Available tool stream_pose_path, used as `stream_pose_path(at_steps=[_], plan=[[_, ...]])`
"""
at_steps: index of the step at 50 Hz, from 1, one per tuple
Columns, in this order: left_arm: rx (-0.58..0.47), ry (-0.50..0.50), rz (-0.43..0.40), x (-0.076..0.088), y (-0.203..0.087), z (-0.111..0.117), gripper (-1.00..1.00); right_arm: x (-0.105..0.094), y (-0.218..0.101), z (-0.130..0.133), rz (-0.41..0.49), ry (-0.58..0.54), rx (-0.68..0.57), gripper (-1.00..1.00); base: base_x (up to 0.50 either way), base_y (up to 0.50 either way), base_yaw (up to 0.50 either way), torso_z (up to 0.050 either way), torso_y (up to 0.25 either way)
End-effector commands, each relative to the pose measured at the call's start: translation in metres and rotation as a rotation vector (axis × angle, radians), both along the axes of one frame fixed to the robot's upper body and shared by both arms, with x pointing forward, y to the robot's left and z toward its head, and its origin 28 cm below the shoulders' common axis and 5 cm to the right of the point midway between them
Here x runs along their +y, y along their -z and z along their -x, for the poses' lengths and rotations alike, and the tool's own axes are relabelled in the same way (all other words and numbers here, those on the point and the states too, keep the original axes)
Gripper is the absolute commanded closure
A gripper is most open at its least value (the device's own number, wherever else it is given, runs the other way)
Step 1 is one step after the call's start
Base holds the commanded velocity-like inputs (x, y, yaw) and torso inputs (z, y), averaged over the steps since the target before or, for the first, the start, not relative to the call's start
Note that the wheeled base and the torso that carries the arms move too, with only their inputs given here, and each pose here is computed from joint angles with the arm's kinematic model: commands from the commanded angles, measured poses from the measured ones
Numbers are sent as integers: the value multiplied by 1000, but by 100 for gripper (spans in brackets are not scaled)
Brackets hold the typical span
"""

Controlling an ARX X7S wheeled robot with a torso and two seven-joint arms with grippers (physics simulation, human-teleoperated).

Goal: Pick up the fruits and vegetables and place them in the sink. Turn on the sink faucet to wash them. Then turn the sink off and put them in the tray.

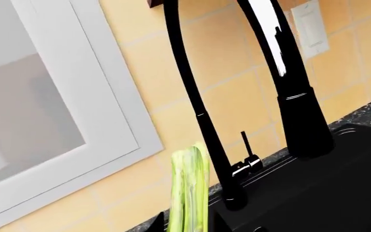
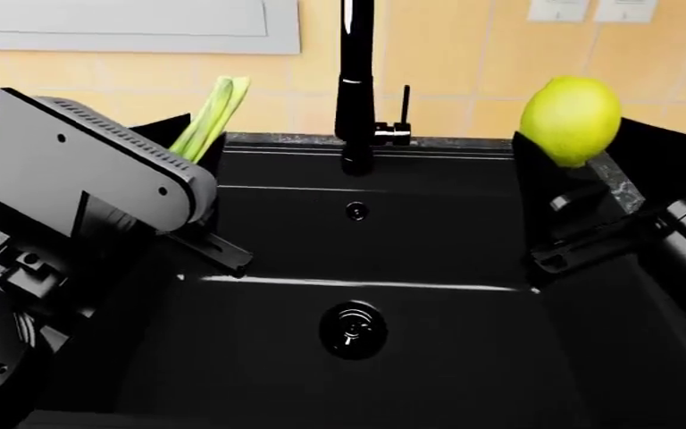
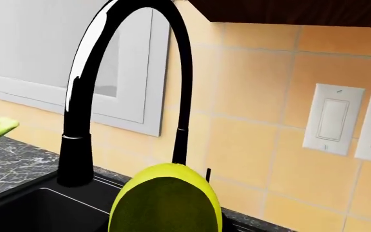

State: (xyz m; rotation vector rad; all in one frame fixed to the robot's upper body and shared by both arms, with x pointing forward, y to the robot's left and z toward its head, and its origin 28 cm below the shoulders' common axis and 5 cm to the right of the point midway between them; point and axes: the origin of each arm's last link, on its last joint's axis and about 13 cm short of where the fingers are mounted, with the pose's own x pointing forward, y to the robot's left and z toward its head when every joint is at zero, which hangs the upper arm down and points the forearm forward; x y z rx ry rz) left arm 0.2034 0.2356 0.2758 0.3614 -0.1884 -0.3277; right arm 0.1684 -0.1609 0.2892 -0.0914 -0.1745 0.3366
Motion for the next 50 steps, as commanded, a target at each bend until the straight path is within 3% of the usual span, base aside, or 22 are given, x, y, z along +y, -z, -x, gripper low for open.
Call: stream_pose_path(at_steps=[1, 20, 50], plan=[[20, 41, -31, -5, -15, -6, 100, 0, -1, -6, 34, 10, 31, 100, 347, 18, 0, 0, 0], [8, 24, -74, -7, -54, -11, 100, 4, -31, -11, 114, -12, 62, 100, 104, 5, 0, 0, 0], [41, 53, -124, -12, -44, -12, 100, 5, -27, -13, 134, -16, 78, 100, 324, 9, 0, 0, 0]])
